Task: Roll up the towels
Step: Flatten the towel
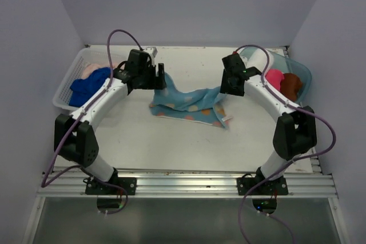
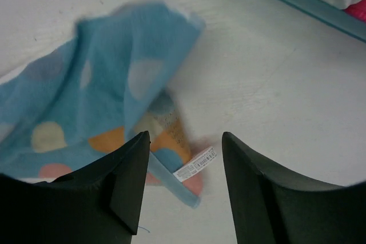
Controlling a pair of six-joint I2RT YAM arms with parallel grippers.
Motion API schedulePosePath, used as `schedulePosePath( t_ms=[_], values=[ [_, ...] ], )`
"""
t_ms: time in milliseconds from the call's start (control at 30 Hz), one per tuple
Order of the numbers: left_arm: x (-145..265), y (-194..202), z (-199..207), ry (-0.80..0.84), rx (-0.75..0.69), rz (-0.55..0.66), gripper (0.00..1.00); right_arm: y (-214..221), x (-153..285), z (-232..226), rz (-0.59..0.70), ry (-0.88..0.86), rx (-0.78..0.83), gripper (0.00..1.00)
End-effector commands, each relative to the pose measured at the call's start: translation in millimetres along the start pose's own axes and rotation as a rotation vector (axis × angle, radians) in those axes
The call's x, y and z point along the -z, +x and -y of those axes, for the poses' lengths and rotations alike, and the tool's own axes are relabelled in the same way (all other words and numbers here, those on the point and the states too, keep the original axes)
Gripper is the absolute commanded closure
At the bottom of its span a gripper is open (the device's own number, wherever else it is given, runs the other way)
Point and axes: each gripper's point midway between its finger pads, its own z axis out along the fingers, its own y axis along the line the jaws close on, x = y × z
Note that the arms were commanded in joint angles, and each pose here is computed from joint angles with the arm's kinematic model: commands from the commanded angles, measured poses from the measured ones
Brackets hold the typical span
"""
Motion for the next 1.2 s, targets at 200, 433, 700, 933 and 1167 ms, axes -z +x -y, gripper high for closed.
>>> schedulePosePath(
  t_ms=[200,433,700,933,1167],
  values=[
    [-13,3,-37,-0.126,0.132,0.008,0.12,74,10,1,-0.099,-0.142,-0.076,0.32],
    [-8,54,-65,-0.231,0.19,-0.003,0.3,115,-2,12,-0.187,-0.116,-0.013,0.29],
    [-22,89,-99,-0.357,0.243,-0.088,0.31,121,-16,16,-0.229,-0.102,-0.097,0.31],
    [-31,90,-131,-0.452,0.298,-0.102,0.43,116,-7,23,-0.212,-0.12,-0.132,0.31],
    [-63,77,-133,-0.406,0.336,-0.073,0.41,113,-2,22,-0.208,-0.135,-0.139,0.32]
  ],
)
